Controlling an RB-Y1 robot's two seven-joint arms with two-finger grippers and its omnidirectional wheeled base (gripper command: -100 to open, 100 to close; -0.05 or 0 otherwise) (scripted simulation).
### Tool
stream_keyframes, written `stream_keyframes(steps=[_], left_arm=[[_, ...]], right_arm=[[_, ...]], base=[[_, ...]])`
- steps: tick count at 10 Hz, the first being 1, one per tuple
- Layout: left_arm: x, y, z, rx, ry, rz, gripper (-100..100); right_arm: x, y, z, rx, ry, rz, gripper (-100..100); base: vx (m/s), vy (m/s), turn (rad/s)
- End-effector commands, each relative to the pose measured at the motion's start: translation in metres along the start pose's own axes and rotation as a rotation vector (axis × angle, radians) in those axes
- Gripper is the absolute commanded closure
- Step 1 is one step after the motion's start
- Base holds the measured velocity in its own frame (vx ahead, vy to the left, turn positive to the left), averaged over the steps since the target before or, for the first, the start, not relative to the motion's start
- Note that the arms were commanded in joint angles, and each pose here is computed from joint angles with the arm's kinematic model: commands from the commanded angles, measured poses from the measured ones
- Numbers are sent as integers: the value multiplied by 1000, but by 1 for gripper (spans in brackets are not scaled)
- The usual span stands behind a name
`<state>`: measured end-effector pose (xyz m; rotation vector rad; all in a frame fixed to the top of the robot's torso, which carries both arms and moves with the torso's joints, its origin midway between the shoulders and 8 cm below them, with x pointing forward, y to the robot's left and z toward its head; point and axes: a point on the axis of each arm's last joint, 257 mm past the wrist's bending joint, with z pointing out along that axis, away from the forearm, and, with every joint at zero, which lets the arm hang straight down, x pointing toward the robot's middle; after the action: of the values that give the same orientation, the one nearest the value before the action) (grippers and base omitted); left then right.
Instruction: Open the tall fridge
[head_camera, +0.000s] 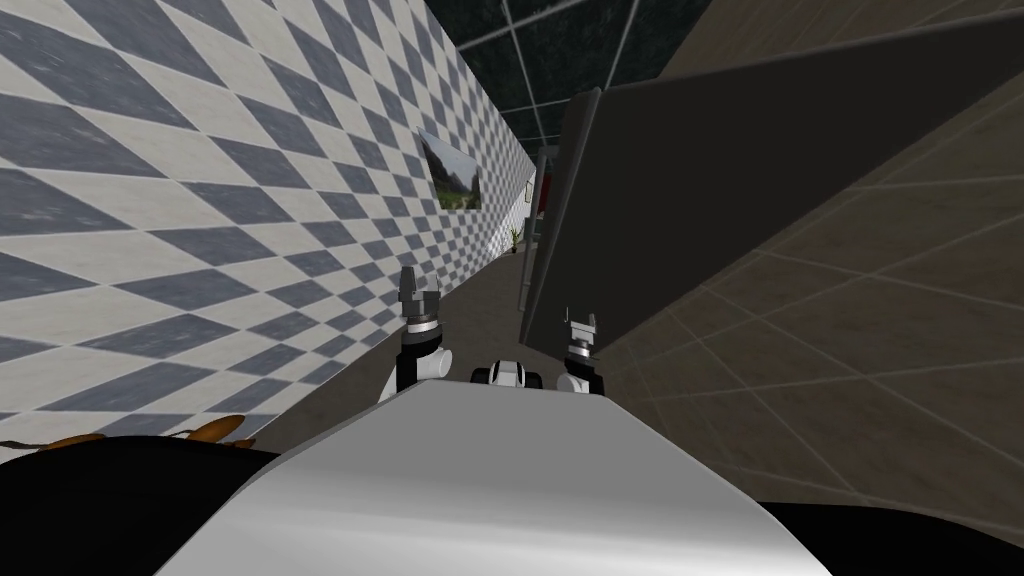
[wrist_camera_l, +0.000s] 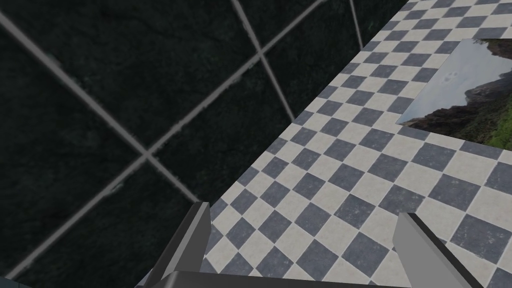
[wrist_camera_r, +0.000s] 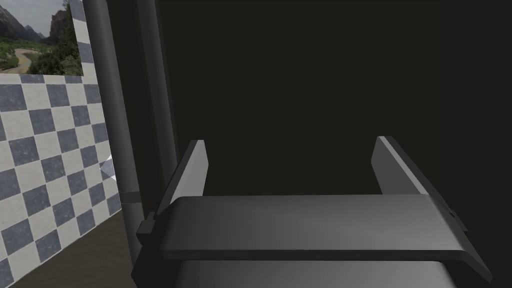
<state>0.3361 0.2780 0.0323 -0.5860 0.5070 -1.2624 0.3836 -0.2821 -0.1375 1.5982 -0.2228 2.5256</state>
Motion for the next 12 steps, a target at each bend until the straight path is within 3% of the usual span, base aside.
stream_keyframes(steps=[1,2,4,5,7,8,10,11,12], left_arm=[[0,0,0,0,0,0,0],[0,0,0,0,0,0,0],[0,0,0,0,0,0,0],[0,0,0,0,0,0,0],[0,0,0,0,0,0,0],[0,0,0,0,0,0,0],[0,0,0,0,0,0,0],[0,0,0,0,0,0,0],[0,0,0,0,0,0,0]], right_arm=[[-5,1,0,-9,-10,79,-100],[-17,3,-3,-28,-33,144,-100],[-17,3,-3,-29,-32,183,-100],[-30,5,-6,-49,-54,248,-100],[-30,5,-6,-50,-54,285,-100],[-42,7,-8,-72,-74,348,-100],[-42,7,-8,-73,-73,384,-100],[-55,8,-10,-95,-93,447,-100],[-55,8,-10,-97,-92,474,-100]], base=[[29,-9,1],[45,-11,128],[38,-8,45],[48,-8,164],[36,-3,25],[36,-7,135],[38,-10,44],[46,0,166],[48,-3,76]])
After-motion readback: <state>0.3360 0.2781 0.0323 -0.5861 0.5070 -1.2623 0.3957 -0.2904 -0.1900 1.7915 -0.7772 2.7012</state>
